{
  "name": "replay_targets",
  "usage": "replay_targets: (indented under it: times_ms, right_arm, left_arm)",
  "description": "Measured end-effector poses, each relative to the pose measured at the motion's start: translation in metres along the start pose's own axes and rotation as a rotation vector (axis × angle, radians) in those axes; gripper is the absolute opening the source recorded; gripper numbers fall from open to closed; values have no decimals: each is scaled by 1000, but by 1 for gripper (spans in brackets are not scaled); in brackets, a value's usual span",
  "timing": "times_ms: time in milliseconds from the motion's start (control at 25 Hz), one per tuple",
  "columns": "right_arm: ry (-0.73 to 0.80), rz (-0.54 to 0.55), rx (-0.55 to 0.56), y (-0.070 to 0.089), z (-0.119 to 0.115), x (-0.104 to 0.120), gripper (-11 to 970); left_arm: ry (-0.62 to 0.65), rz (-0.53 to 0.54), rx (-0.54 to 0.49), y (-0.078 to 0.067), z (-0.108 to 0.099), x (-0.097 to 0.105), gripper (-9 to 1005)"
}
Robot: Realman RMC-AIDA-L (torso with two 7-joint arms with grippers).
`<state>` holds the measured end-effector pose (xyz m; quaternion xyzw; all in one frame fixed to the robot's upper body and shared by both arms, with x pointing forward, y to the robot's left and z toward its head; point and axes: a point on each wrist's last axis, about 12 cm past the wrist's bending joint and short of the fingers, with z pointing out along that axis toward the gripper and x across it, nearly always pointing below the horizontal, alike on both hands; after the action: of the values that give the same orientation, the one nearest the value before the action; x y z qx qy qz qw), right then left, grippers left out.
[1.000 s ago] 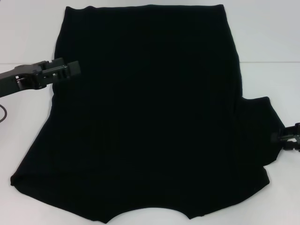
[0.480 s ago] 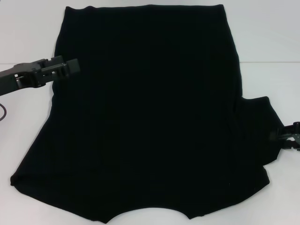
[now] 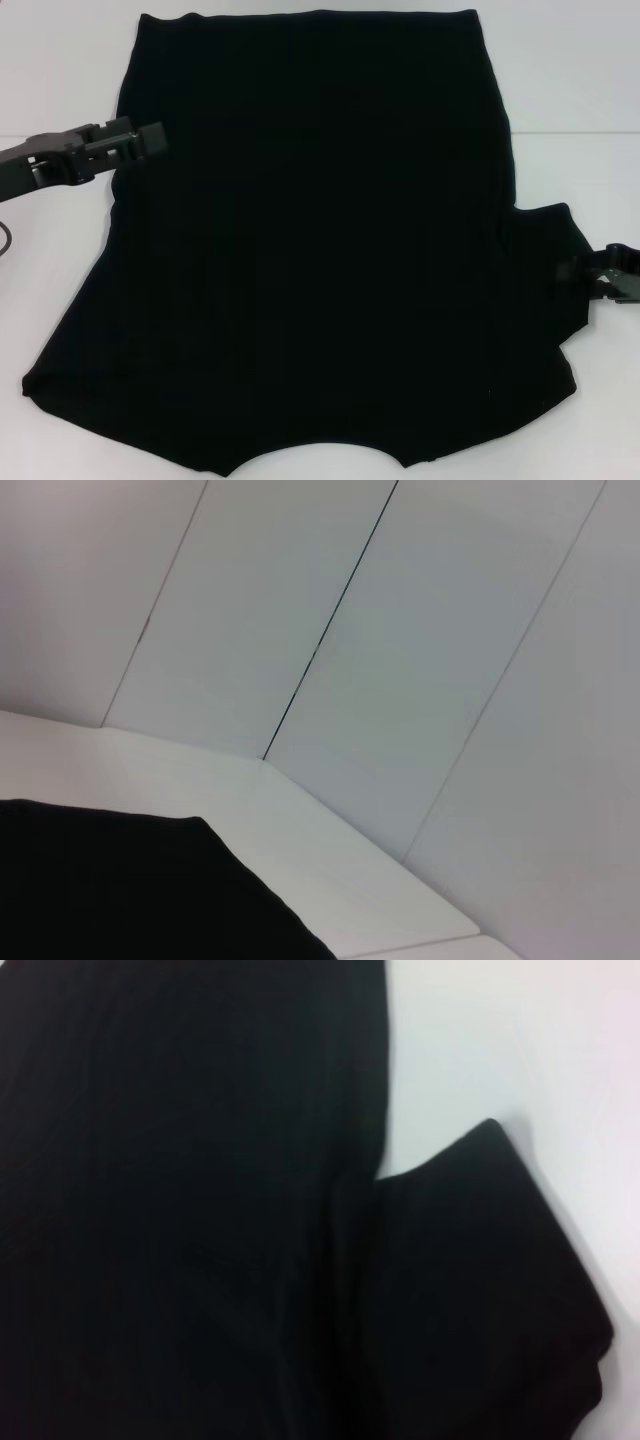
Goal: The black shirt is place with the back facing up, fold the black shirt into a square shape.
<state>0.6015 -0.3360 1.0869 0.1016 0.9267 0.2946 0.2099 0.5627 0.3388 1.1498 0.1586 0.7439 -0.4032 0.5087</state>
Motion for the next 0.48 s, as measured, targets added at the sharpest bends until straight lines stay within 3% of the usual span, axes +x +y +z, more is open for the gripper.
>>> replay_targets:
  times_ms: [480]
  right_arm:
    - [22,-4,-4,5,5,0,546]
  left_arm:
    - [-15,0,2,0,0,-1,785]
